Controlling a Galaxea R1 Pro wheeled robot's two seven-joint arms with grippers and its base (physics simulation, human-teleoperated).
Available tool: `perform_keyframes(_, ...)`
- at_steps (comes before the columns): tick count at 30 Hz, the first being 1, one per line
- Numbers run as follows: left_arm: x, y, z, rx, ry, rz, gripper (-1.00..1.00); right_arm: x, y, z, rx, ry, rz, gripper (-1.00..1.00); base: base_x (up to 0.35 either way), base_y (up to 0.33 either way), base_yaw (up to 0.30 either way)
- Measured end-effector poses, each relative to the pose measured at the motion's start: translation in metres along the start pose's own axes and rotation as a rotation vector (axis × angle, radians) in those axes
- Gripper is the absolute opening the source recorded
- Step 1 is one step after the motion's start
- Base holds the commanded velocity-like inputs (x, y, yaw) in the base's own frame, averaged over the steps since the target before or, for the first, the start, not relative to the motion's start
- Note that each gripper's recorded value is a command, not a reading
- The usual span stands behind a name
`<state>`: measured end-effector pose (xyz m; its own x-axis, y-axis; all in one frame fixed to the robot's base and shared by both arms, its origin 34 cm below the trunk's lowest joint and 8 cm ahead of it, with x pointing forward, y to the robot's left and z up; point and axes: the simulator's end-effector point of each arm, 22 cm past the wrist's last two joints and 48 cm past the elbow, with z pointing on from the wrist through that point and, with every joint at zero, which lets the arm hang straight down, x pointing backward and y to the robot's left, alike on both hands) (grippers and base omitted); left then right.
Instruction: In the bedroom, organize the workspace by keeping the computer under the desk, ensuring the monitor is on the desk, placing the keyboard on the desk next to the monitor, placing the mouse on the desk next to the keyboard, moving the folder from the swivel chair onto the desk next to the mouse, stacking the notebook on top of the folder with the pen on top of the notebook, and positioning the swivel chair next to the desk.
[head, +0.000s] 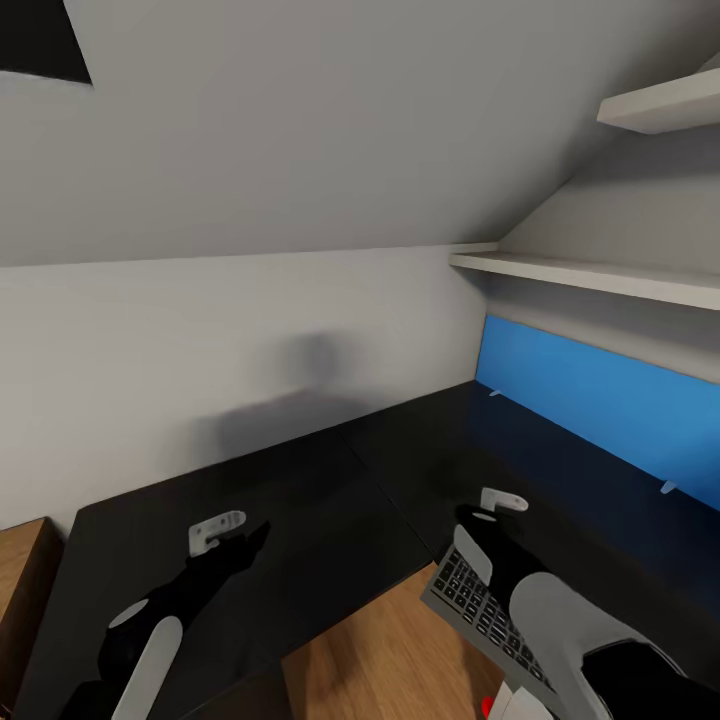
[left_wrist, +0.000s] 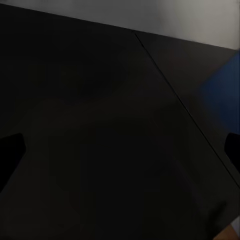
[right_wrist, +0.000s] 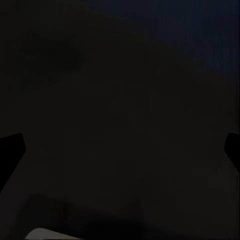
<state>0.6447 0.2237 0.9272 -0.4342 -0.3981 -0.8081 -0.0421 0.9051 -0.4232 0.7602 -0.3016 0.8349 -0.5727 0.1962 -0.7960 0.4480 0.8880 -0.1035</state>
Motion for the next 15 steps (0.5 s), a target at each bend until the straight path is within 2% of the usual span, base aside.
perform_keyframes(7,-0.006,-0.007,-0.002,0.015,-0.015,0.004,1.0,-0.002,-0.018,-0.002,0.092,-0.004,-0.014,1.0,0.0,0.0,0.0)
perform_keyframes(15,-0.001,-0.004,0.002,0.018,-0.019,0.004,1.0,0.004,-0.02,0.002,0.12,-0.008,-0.057,1.0,0.0,0.0,0.0)
